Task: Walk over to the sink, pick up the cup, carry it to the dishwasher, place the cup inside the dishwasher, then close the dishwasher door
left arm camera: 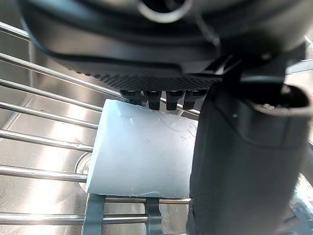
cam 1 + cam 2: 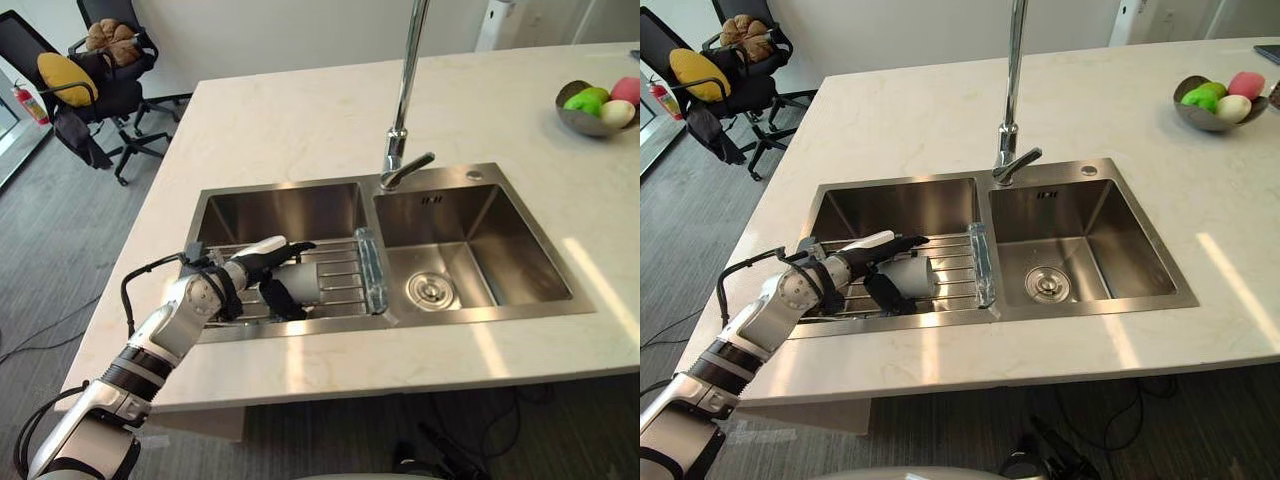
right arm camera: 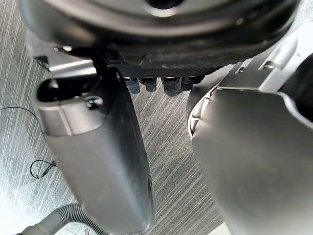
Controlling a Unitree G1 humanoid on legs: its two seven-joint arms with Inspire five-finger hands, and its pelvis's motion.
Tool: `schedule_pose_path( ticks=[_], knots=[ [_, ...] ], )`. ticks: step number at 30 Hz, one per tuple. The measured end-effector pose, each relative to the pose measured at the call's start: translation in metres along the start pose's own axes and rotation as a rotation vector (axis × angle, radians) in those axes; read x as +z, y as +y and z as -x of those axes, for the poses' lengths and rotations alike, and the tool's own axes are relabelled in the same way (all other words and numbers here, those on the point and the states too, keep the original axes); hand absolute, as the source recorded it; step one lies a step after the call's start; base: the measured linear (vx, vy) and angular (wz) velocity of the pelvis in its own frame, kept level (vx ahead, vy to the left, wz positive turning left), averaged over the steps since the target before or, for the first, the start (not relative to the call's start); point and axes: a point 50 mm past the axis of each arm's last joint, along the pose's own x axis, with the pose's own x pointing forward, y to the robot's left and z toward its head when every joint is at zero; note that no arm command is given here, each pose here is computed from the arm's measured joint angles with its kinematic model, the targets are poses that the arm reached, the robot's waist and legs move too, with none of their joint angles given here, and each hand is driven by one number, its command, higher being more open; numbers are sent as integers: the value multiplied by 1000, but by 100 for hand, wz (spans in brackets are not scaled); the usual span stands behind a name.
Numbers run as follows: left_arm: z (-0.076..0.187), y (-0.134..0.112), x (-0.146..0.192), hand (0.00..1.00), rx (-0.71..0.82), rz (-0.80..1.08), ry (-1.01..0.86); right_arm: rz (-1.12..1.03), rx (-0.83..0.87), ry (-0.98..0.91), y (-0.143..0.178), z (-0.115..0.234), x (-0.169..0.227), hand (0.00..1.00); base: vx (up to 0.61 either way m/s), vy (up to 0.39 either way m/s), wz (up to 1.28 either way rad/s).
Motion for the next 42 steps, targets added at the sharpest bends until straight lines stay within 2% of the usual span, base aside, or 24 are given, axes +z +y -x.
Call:
schedule_pose_path(
  ticks=[11, 15, 16, 20, 29, 37, 42],
  knots=[
    [-2, -5, -25, 100, -21, 8, 130, -2, -22, 19, -8, 3, -7, 100, -23, -18, -4],
    [-2, -5, -24, 100, -16, -1, 125, 0, -28, 27, -10, 4, -10, 100, -10, -5, 0],
    [-3, -5, -24, 0, -6, -5, 127, 9, -27, 30, -10, 4, -11, 100, -42, -20, -1],
    [-3, -4, -24, 0, 22, -13, 128, 21, -27, 35, -10, 4, -12, 100, -38, -21, -1],
    [-4, 1, -24, 0, 185, -44, 103, 27, -25, 47, -9, 4, -16, 100, 0, 0, 0],
    [1, -16, -25, 0, 271, -8, 44, 54, -18, 37, -8, 3, -16, 100, -4, -3, 7],
    [13, -32, -2, 0, 324, 32, -113, 68, -19, 38, -9, 4, -14, 100, -24, -17, 18]
  ],
)
